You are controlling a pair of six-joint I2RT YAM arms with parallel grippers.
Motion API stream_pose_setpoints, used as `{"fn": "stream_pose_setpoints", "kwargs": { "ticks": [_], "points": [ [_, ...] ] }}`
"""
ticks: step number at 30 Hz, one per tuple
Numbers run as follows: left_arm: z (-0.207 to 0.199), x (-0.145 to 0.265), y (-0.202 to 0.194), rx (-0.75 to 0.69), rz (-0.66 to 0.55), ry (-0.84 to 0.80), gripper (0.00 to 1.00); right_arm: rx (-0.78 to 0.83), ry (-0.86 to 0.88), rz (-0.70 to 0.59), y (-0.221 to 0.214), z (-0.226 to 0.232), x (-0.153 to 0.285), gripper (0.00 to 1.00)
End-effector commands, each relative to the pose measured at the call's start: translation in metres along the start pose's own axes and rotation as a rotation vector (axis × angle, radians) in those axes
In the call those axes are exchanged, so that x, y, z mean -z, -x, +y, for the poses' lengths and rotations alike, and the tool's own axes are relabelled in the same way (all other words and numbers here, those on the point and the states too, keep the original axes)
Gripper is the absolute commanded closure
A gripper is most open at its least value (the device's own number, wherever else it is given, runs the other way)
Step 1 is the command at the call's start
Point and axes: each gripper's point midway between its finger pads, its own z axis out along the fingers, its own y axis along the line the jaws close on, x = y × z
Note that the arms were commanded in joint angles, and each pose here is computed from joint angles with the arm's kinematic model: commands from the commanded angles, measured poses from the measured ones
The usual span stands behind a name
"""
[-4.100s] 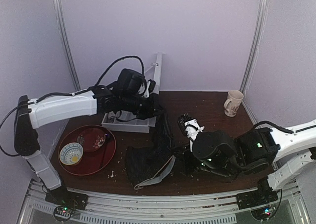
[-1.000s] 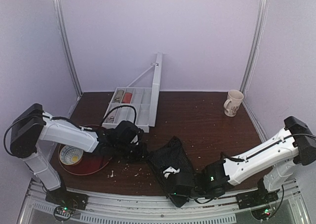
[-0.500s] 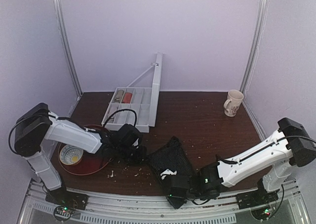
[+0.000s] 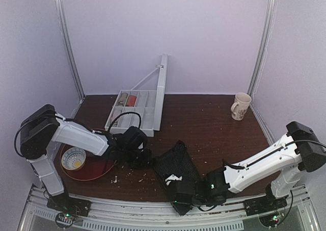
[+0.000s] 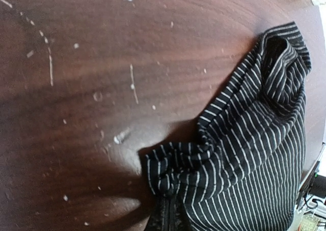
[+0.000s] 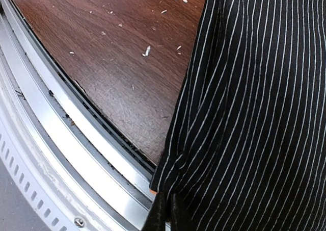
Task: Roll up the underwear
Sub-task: Fold the underwear at the center of the board.
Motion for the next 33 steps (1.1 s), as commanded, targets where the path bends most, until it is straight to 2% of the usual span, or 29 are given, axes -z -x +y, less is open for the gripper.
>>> {"fn": "stream_pose_setpoints", "kwargs": {
  "ticks": [1,7,19,33],
  "points": [
    [0.019,-0.002,0.009,0.014,-0.011,0.075,1.00,0.018,-0.014,-0.011,0.003,-0.003,0.012,1.00],
    [0.002,0.016,0.032,0.013,-0.057,0.044,1.00,0.015,0.001,-0.041,0.009,-0.002,0.018,1.00],
    [-0.025,0.039,0.044,-0.005,-0.068,-0.006,1.00,0.037,0.025,-0.103,0.035,0.014,0.031,1.00],
    [-0.002,0.018,0.033,-0.004,-0.029,0.063,1.00,0.033,0.020,-0.072,0.027,0.014,0.005,1.00]
  ]
}}
